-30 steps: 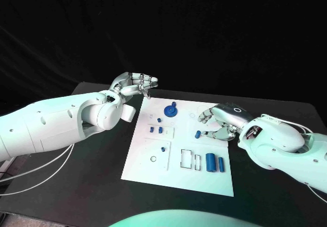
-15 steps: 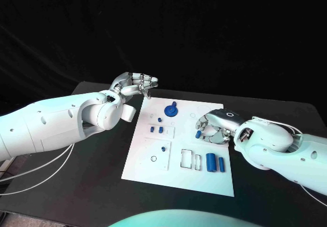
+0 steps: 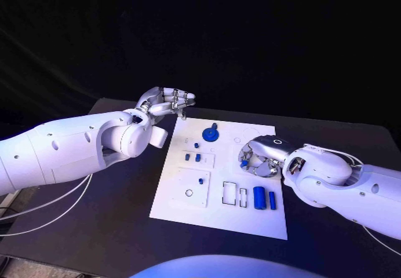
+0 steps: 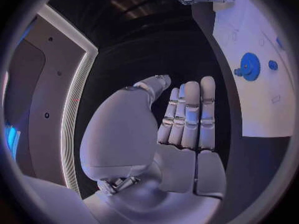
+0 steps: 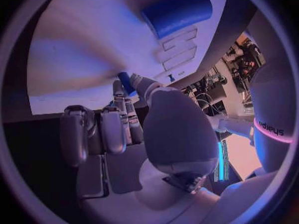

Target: Assemble the parts on the task board

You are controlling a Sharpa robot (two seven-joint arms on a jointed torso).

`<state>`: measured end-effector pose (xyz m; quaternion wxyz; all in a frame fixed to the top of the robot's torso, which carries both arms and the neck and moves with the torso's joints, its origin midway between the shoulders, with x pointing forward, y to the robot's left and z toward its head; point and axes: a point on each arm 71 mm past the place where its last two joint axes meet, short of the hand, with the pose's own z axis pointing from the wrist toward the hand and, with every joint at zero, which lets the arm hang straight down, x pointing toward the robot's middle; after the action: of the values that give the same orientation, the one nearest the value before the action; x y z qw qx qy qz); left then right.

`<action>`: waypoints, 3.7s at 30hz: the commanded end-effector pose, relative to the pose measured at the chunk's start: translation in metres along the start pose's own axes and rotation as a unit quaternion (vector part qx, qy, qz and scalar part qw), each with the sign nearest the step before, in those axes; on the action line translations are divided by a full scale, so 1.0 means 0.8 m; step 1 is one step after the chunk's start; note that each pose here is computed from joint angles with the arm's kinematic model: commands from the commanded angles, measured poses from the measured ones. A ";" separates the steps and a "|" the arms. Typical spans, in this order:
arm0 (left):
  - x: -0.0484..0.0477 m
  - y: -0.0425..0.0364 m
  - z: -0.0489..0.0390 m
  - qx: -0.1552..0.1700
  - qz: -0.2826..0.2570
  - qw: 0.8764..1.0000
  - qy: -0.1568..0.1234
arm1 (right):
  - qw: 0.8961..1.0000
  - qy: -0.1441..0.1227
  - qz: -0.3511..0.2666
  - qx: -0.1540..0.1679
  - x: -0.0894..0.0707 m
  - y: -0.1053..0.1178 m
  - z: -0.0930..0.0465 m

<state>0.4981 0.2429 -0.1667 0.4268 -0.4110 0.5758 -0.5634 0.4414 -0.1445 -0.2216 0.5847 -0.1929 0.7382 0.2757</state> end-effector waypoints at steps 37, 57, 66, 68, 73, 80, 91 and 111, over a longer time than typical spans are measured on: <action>0.008 0.0000 0.007 0.005 -0.004 1.000 0.013 | 0.981 -0.105 0.114 -0.118 -0.011 0.128 -0.002; 0.014 -0.0001 0.008 0.004 -0.005 1.000 0.017 | 0.983 -0.040 0.114 -0.136 0.055 0.162 0.041; 0.013 -0.0001 0.008 0.004 -0.005 1.000 0.017 | 0.986 -0.022 0.100 -0.133 0.064 0.162 0.044; 0.013 -0.0001 0.008 0.003 -0.005 1.000 0.017 | 0.986 -0.019 0.098 -0.133 0.065 0.162 0.044; 0.013 -0.0001 0.007 0.003 -0.005 1.000 0.017 | 0.986 -0.012 0.095 -0.136 0.066 0.164 0.044; 0.012 0.0000 0.007 0.003 -0.005 1.000 0.017 | 0.986 -0.003 0.093 -0.138 0.068 0.165 0.043; 0.012 0.0002 0.007 0.002 -0.005 1.000 0.016 | 0.987 0.002 0.088 -0.134 0.071 0.163 0.044; 0.011 0.0003 0.007 0.002 -0.005 1.000 0.015 | 0.989 0.000 0.061 -0.135 0.073 0.172 0.046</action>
<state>0.5013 0.2348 -0.1683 0.4210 -0.4085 0.5787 -0.5665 0.3748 -0.0138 -0.2573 0.5382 -0.2098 0.7029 0.4150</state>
